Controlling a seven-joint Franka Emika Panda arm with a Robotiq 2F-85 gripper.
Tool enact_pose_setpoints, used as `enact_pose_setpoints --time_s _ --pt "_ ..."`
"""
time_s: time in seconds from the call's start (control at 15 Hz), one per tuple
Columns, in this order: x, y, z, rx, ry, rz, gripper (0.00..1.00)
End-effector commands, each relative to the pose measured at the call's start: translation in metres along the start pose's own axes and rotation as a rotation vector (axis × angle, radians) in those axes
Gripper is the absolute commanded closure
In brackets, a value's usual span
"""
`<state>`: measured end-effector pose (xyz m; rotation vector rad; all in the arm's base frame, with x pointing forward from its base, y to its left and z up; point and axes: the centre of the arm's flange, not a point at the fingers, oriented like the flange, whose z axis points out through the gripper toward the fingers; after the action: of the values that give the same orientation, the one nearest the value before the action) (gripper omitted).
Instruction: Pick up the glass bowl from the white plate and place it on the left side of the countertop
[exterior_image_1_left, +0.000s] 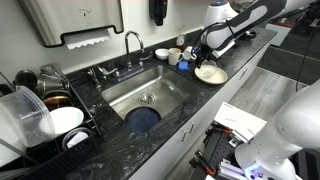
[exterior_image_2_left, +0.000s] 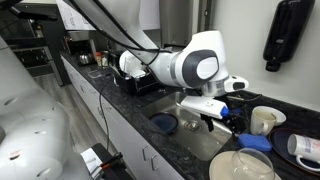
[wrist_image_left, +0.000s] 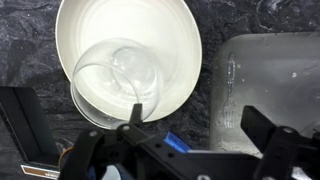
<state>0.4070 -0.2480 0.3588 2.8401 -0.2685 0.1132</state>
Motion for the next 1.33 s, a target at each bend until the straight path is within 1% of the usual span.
enact_pose_setpoints --time_s 0.0,0.27,0.53,0.67,0.73,0.8,0.87,0.93,1.07,1.27 --pt "0.020 0.015 0.028 -0.047 -0.038 0.054 0.00" --pt "0.026 0.028 0.043 -0.060 -0.067 0.110 0.00" --pt "0.027 0.035 0.066 -0.003 -0.120 0.138 0.00" --pt "0.026 0.036 0.077 0.039 -0.149 0.157 0.00" --pt "0.026 0.035 0.083 0.070 -0.162 0.161 0.25" --pt "0.026 0.035 0.086 0.092 -0.170 0.171 0.28" --pt "0.027 0.035 0.089 0.110 -0.176 0.179 0.34" --pt "0.027 0.035 0.092 0.124 -0.182 0.185 0.43" --pt "0.027 0.035 0.095 0.135 -0.188 0.200 0.57" --pt "0.027 0.036 0.096 0.124 -0.192 0.222 0.77"
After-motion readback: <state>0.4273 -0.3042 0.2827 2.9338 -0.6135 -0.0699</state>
